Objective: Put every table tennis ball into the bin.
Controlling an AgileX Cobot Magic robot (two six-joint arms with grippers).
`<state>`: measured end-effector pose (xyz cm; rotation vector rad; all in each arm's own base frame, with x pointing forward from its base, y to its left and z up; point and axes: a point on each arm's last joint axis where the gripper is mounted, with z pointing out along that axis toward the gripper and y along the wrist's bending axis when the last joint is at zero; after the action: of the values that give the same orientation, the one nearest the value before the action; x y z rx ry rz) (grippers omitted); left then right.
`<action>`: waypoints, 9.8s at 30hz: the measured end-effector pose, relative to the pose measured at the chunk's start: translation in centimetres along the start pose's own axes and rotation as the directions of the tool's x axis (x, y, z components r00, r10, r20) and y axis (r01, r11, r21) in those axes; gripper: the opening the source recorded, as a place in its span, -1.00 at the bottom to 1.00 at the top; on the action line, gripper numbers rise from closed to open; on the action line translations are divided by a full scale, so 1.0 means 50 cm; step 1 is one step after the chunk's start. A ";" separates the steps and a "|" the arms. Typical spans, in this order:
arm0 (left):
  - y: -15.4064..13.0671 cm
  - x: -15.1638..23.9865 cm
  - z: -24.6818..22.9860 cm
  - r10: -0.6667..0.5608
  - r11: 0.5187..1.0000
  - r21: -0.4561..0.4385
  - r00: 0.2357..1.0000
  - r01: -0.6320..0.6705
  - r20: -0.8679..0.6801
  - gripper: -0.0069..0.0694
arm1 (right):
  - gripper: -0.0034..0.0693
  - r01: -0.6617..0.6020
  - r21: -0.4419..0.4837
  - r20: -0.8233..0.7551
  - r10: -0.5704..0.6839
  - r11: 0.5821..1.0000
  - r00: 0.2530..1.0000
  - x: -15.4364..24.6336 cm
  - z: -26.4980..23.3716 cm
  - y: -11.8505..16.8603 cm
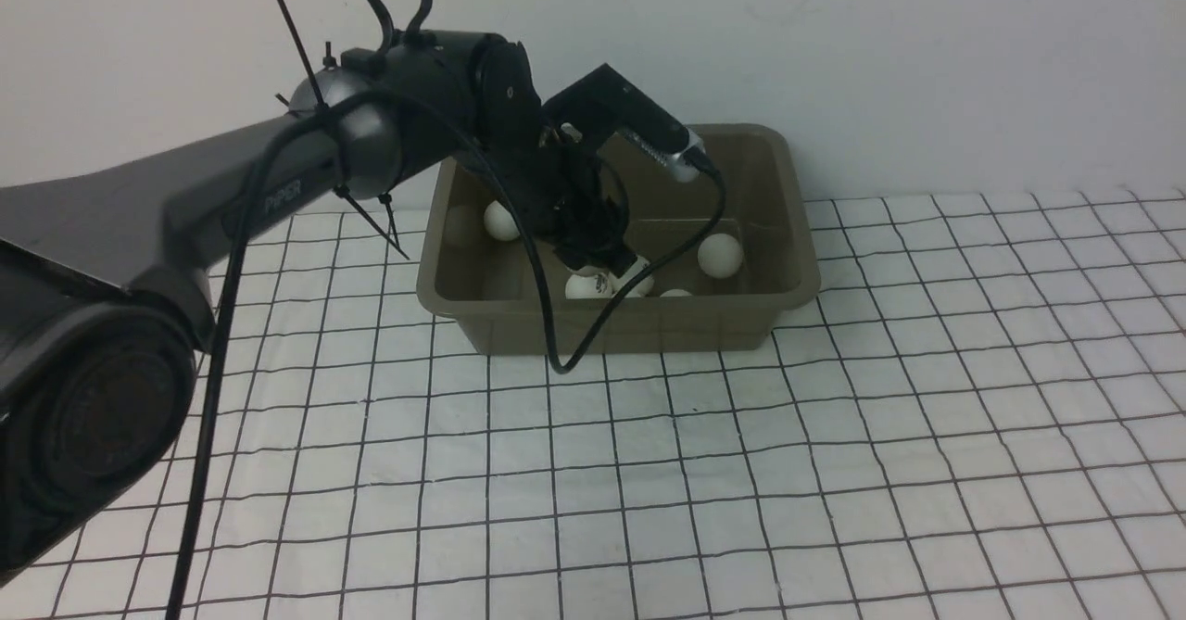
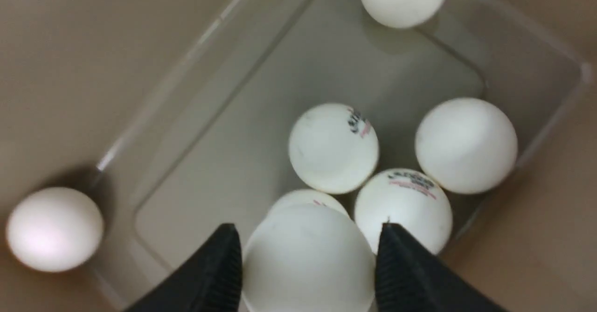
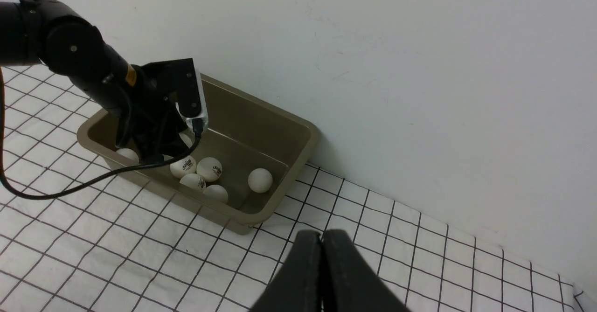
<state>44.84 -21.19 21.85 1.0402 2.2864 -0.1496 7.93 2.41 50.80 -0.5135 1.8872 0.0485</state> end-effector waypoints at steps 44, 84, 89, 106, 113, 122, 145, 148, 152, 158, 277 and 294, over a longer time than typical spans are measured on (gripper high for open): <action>-0.093 -0.007 -0.623 0.067 0.998 -0.014 0.960 -0.065 0.273 -0.83 | -0.95 -0.180 0.267 0.139 0.147 0.947 0.979 0.278 -0.101 -0.062; -0.137 0.314 -0.653 -0.144 0.939 -0.221 0.883 0.265 0.447 -0.83 | -0.95 -0.221 0.323 0.162 0.176 0.920 0.971 0.303 -0.112 -0.072; -0.139 0.447 -0.635 -0.218 0.787 -0.372 0.786 0.492 0.578 -0.83 | -0.95 -0.221 0.323 0.162 0.176 0.920 0.971 0.303 -0.112 -0.072; -0.262 0.677 -0.508 0.009 0.660 -0.532 0.703 0.530 0.712 -0.83 | -0.95 -0.221 0.323 0.162 0.176 0.920 0.971 0.303 -0.112 -0.072; -0.269 0.685 -0.511 0.072 0.635 -0.547 0.662 0.546 0.746 -0.83 | -0.95 -0.220 0.325 0.162 0.175 0.920 0.971 0.304 -0.111 -0.072; -0.265 0.681 -0.526 0.132 0.599 -0.561 0.621 0.571 0.773 -0.83 | -0.95 -0.229 0.323 0.165 0.183 0.918 0.969 0.304 -0.111 -0.072; -0.287 0.713 -0.462 -0.279 0.690 -0.363 0.693 0.626 0.665 -0.83 | -0.95 -0.231 0.322 0.165 0.186 0.918 0.969 0.304 -0.111 -0.072; -0.290 0.717 -0.456 -0.330 0.684 -0.335 0.684 0.648 0.650 -0.83 | -0.95 -0.231 0.322 0.165 0.186 0.918 0.969 0.304 -0.111 -0.072; -0.292 0.720 -0.453 -0.353 0.683 -0.324 0.685 0.654 0.637 -0.83 | -0.95 -0.231 0.322 0.165 0.186 0.918 0.969 0.304 -0.111 -0.072; -0.292 0.720 -0.453 -0.354 0.683 -0.324 0.685 0.654 0.637 -0.83 | -0.95 -0.231 0.322 0.165 0.186 0.918 0.969 0.304 -0.111 -0.072; -0.292 0.720 -0.453 -0.354 0.683 -0.323 0.684 0.655 0.637 -0.83 | -0.95 -0.322 0.301 0.162 0.285 0.898 0.945 0.623 0.187 0.111; -0.292 0.720 -0.453 -0.354 0.683 -0.323 0.684 0.655 0.637 -0.83 | -0.95 -0.322 0.301 0.163 0.284 0.898 0.945 0.623 0.187 0.111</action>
<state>5.30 -0.27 17.21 -0.0105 1.8605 -0.0193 5.38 -0.13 17.99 0.0133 1.8001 -0.0265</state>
